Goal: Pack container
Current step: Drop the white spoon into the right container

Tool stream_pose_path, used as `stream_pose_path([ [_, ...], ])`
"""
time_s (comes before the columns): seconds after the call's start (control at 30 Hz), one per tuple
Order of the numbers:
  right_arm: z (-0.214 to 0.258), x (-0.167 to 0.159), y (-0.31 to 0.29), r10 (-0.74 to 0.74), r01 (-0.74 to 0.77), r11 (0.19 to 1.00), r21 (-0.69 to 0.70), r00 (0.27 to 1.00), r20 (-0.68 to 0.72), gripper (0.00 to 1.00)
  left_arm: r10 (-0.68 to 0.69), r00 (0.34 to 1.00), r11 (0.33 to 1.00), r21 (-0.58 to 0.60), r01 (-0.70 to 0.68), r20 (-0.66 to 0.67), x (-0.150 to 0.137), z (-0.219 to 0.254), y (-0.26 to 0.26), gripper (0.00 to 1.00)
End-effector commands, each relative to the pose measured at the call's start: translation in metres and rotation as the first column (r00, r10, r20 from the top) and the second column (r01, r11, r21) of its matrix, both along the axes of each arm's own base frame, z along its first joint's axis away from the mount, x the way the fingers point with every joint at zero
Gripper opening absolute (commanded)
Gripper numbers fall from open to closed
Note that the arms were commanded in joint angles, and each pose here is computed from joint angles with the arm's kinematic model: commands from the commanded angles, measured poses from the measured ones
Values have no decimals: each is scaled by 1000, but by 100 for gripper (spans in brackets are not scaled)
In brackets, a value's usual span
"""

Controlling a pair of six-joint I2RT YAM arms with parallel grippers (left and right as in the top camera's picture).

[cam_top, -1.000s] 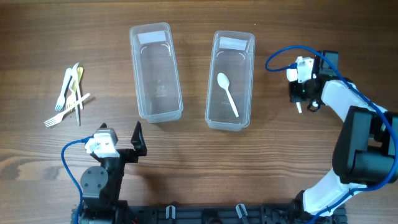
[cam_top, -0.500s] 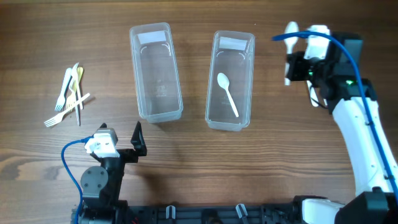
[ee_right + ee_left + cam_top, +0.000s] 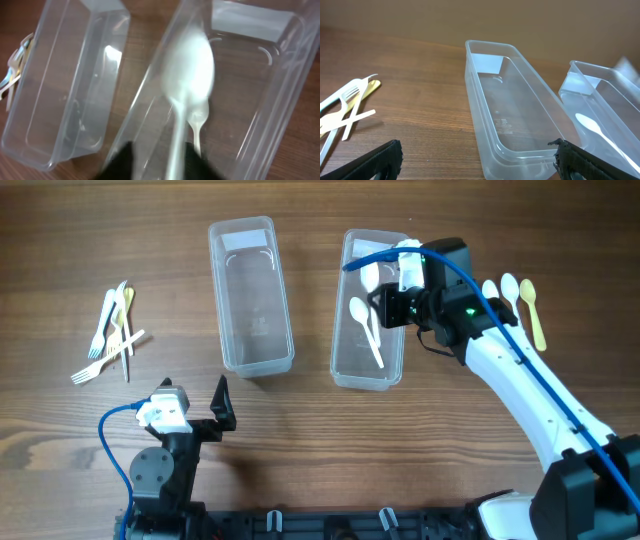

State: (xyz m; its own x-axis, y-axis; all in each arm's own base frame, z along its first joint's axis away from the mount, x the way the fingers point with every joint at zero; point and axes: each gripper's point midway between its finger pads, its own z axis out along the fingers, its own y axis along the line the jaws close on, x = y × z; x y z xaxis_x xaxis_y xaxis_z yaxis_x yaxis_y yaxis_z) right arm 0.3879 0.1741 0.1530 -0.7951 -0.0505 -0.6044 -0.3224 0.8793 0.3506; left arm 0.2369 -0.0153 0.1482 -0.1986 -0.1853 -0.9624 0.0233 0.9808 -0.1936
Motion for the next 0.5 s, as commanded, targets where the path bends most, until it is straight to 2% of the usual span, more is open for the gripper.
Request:
stream_pose_path([
  [0.0,-1,6,-3,-26,26,1000,-12,1000,9,84,-14,1000,1000,20,14,6,0,0,-1,100],
  [0.03,-1,6,-2,-23,23,1000,-13,1000,17,94,-14,1000,1000,20,14,6,0,0,-1,100],
  [0.1,1,9,-3,15,-13,999,-40,998,54,99,-14,1000,1000,20,14,6,0,0,-1,100],
  [0.23,-5,16,-33,-26,39,985,-169,996,80,99,-14,1000,1000,20,14,6,0,0,-1,100],
  [0.33,-9,17,-87,-179,193,935,-296,981,75,100,-14,1000,1000,20,14,6,0,0,-1,100],
  [0.47,-10,7,-176,-404,397,790,-467,910,91,100,-14,1000,1000,19,14,6,0,0,-1,100],
])
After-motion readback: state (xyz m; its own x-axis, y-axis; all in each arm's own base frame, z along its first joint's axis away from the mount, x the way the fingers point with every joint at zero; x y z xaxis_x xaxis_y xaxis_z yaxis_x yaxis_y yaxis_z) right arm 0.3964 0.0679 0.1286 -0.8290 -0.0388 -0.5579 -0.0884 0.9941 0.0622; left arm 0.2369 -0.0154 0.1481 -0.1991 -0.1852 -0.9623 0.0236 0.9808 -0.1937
